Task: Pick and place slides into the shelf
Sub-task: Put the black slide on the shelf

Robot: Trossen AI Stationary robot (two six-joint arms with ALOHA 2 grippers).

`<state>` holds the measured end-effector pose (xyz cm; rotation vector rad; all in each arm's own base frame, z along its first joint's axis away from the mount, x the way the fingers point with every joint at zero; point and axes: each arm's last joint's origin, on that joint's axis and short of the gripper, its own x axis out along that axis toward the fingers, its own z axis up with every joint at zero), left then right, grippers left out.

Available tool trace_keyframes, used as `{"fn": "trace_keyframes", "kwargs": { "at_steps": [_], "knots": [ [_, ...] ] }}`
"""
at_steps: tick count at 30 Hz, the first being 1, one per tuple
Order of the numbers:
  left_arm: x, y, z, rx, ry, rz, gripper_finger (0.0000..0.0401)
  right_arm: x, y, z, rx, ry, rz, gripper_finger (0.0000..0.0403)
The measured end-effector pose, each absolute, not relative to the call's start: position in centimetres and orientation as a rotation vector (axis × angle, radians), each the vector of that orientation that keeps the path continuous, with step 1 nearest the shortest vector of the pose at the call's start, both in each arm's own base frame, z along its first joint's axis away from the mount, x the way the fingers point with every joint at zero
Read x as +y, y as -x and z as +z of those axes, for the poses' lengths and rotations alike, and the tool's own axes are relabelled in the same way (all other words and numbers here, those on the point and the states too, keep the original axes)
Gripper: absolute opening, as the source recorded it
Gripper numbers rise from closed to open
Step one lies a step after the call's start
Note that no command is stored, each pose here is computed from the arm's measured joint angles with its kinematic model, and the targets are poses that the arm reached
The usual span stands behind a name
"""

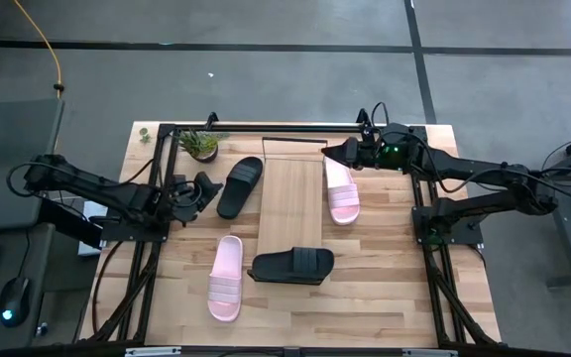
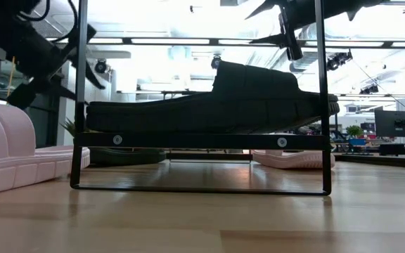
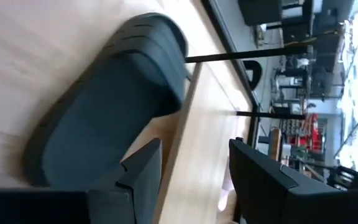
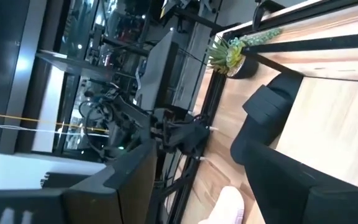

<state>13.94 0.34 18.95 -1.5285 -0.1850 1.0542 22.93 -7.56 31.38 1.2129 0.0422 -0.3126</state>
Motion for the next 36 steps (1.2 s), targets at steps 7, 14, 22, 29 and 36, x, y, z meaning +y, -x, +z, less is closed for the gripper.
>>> {"fn": "trace_keyframes", "kwargs": {
  "at_steps": [7,14,22,29,36],
  "knots": [
    [0.8,-14.2,17.6,-0.235,1.595,1.087,0.0172,-7.6,-22.9,31.4,0.03,-1.229,-0.316,0.0229],
    [2.9,-14.9,17.5,-0.268,1.593,1.056,0.0172,-7.7,-22.9,31.5,0.014,-1.226,-0.333,0.0229],
    [5.7,-14.6,17.7,-0.169,1.599,1.033,0.0172,-7.7,-22.9,31.5,-0.004,-1.213,-0.355,0.0229],
    [6.7,-14.6,18.0,-0.163,1.649,0.976,0.0172,-7.7,-22.9,31.5,-0.004,-1.213,-0.355,0.0229],
    [6.7,-15.1,17.4,-0.08,1.683,0.954,0.0172,-7.7,-22.9,31.5,-0.004,-1.212,-0.356,0.0229]
  ]
}}
